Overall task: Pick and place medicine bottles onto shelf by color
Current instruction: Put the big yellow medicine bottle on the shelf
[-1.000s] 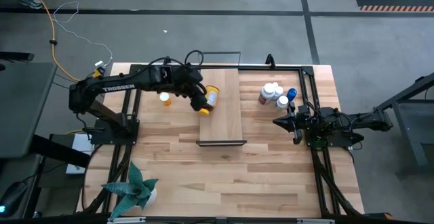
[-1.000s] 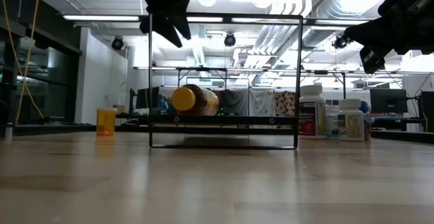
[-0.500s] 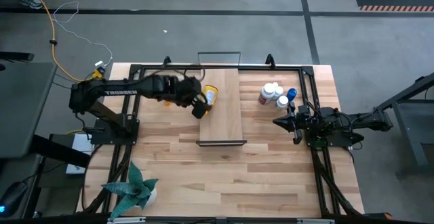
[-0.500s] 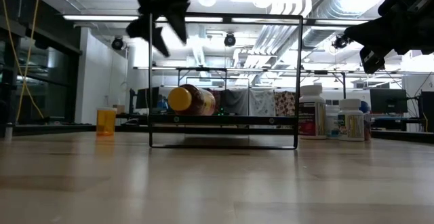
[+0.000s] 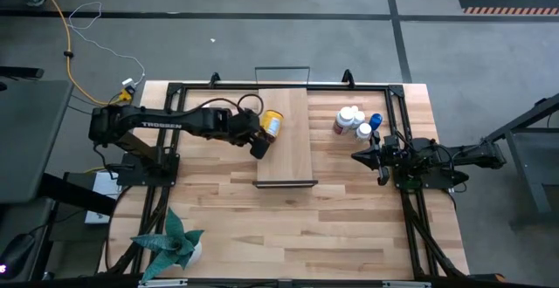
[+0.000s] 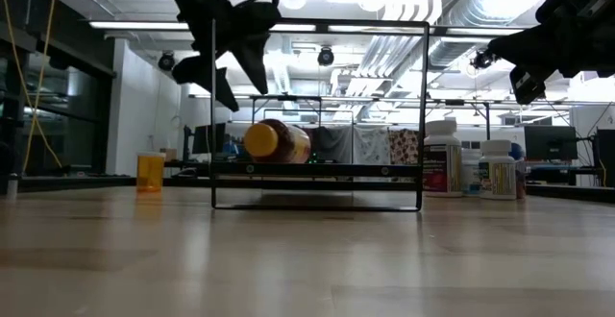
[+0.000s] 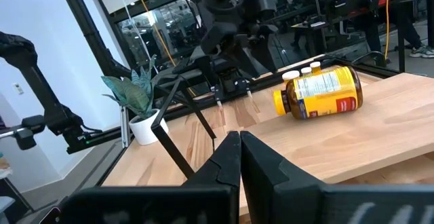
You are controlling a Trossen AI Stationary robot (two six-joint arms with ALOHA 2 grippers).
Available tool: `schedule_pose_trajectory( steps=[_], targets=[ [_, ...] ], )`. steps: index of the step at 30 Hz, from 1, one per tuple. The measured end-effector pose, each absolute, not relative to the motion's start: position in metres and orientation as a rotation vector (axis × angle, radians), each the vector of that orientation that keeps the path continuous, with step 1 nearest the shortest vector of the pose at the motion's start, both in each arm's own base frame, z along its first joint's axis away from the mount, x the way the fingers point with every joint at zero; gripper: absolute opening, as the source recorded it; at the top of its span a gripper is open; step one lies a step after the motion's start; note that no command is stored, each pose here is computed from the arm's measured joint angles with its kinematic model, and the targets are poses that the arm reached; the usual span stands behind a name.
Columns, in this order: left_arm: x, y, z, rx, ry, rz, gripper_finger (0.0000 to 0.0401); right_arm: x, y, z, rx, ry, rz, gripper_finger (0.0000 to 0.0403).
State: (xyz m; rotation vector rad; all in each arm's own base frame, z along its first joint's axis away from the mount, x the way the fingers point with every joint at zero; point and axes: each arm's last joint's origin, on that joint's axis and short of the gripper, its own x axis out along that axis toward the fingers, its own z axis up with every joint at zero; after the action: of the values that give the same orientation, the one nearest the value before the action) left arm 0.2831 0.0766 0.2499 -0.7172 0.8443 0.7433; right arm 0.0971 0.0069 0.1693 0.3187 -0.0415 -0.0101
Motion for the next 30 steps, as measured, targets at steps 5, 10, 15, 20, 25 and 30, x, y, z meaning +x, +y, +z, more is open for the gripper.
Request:
schedule_pose_trajectory(
  steps=[5,10,15,20,25,30],
  targets=[
    [0.287,0.076,0.242,-0.731,0.836,0.722,0.0303,0.097,0.007,0.169,0.318,-0.042,-0.011,0.0000],
    [0.295,0.077,0.229,-0.726,0.866,0.734,0.0303,0.097,0.007,0.169,0.318,-0.042,-0.010,0.0000],
    [0.302,0.079,0.212,-0.713,0.920,0.746,0.0303,0.097,0.007,0.169,0.319,-0.041,-0.011,0.0000],
    [0.305,0.082,0.204,-0.689,0.937,0.779,0.0303,0.097,0.007,0.169,0.318,-0.041,-0.010,0.0000],
    [0.306,0.085,0.204,-0.650,0.904,0.834,0.0303,0.097,0.007,0.169,0.318,-0.042,-0.010,0.0000],
    [0.310,0.086,0.207,-0.662,0.839,0.842,0.0303,0.097,0.007,0.169,0.319,-0.042,-0.010,0.0000]
  ],
)
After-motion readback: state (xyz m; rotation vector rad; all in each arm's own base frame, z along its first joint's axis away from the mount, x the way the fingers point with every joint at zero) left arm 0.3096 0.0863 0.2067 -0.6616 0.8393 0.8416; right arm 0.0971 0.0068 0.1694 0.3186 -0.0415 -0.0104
